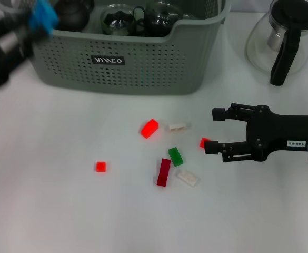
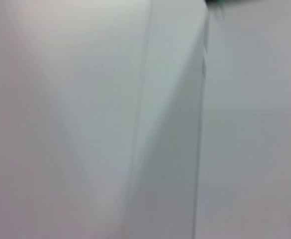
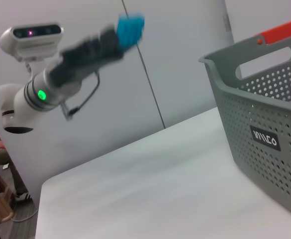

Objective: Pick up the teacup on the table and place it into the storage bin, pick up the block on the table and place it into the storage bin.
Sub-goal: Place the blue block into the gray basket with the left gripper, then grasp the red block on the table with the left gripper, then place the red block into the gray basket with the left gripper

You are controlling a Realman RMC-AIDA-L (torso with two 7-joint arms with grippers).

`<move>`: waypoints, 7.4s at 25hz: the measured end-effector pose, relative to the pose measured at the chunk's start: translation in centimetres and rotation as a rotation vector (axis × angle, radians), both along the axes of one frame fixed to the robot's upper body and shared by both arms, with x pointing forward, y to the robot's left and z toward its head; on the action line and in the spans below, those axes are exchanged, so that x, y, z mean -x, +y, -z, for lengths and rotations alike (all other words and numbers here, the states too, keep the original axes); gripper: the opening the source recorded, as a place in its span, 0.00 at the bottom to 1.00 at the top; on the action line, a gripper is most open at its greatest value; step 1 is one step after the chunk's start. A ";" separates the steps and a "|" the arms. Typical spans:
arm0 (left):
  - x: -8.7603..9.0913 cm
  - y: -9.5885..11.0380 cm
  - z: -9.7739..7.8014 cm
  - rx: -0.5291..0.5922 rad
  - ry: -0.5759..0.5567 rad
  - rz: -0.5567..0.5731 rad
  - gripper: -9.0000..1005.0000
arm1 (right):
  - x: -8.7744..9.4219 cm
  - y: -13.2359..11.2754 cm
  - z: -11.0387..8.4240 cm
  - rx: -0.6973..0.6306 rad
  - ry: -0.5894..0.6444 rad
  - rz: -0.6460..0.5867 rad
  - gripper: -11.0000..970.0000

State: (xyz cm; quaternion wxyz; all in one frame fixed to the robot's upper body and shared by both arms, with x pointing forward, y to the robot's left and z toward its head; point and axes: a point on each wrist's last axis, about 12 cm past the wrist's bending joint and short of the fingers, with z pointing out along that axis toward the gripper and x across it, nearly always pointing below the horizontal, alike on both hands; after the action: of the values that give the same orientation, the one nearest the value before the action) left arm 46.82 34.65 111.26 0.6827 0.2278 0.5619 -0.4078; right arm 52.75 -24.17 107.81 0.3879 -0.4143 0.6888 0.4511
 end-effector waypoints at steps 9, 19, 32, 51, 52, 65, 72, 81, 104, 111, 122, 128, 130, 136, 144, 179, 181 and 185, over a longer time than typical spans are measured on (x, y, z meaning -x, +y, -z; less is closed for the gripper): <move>-7.5 -2.3 -3.9 0.220 0.113 0.034 0.41 | -0.1 0.1 -0.1 -0.004 -0.003 0.000 0.98; -15.1 -5.6 -7.4 -0.147 0.371 0.000 0.41 | -0.1 0.1 0.0 -0.003 0.004 0.014 0.98; -19.3 -10.3 -5.1 -0.565 0.678 -0.241 0.45 | -0.5 0.4 0.0 -0.006 -0.003 0.029 0.98; -10.7 -4.2 -4.9 0.092 0.303 -0.049 0.72 | -0.4 0.6 0.0 -0.020 -0.002 0.039 0.98; -9.5 -3.5 -4.6 0.132 0.252 -0.032 0.72 | -0.4 0.6 0.1 -0.020 -0.002 0.039 0.98; 0.4 -2.6 3.1 -0.238 0.179 0.077 0.69 | -0.2 0.8 0.4 -0.026 0.014 0.041 0.98; 2.0 -2.9 5.6 -0.441 0.230 0.169 0.67 | -0.2 0.7 0.6 -0.020 0.017 0.049 0.98; 1.8 -3.5 8.3 -0.586 0.220 0.140 0.65 | -0.1 0.7 0.9 -0.015 0.029 0.057 0.98; 2.1 -4.1 10.8 -0.715 0.226 0.124 0.45 | -0.1 0.6 0.9 -0.013 0.027 0.058 0.98; 1.9 -4.3 11.1 -0.746 0.226 0.143 0.45 | -0.1 0.7 0.9 -0.014 0.027 0.057 0.98; 2.2 -4.6 11.2 -0.745 0.224 0.160 0.40 | 0.0 0.6 1.0 -0.014 0.028 0.059 0.98; 2.2 -4.5 11.2 -0.753 0.214 0.157 0.37 | 0.0 0.6 1.0 -0.015 0.029 0.059 0.98; 2.2 -4.4 11.3 -0.756 0.215 0.153 0.36 | 0.0 0.6 1.0 -0.015 0.030 0.058 0.98; 2.2 -4.4 11.3 -0.756 0.218 0.150 0.30 | 0.0 0.6 1.0 -0.016 0.030 0.057 0.98; 2.3 -4.4 11.3 -0.753 0.219 0.148 0.22 | 0.0 0.6 1.0 -0.016 0.029 0.057 0.98; 0.3 -1.0 2.6 -0.190 0.203 0.118 0.21 | 0.0 0.7 0.8 -0.020 0.027 0.050 0.98; -0.6 -0.8 1.3 -0.097 0.197 0.106 0.21 | 0.0 0.7 0.8 -0.020 0.027 0.051 0.98; -2.8 -0.7 -0.9 0.013 0.198 0.112 0.22 | -0.1 0.7 0.7 -0.020 0.024 0.050 0.98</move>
State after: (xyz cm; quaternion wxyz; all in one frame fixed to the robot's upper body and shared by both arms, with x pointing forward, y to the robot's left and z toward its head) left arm 49.63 33.91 112.13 0.6014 0.2132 0.6102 -0.4696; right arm 52.87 -23.46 107.07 0.3949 -0.3875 0.6989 0.4532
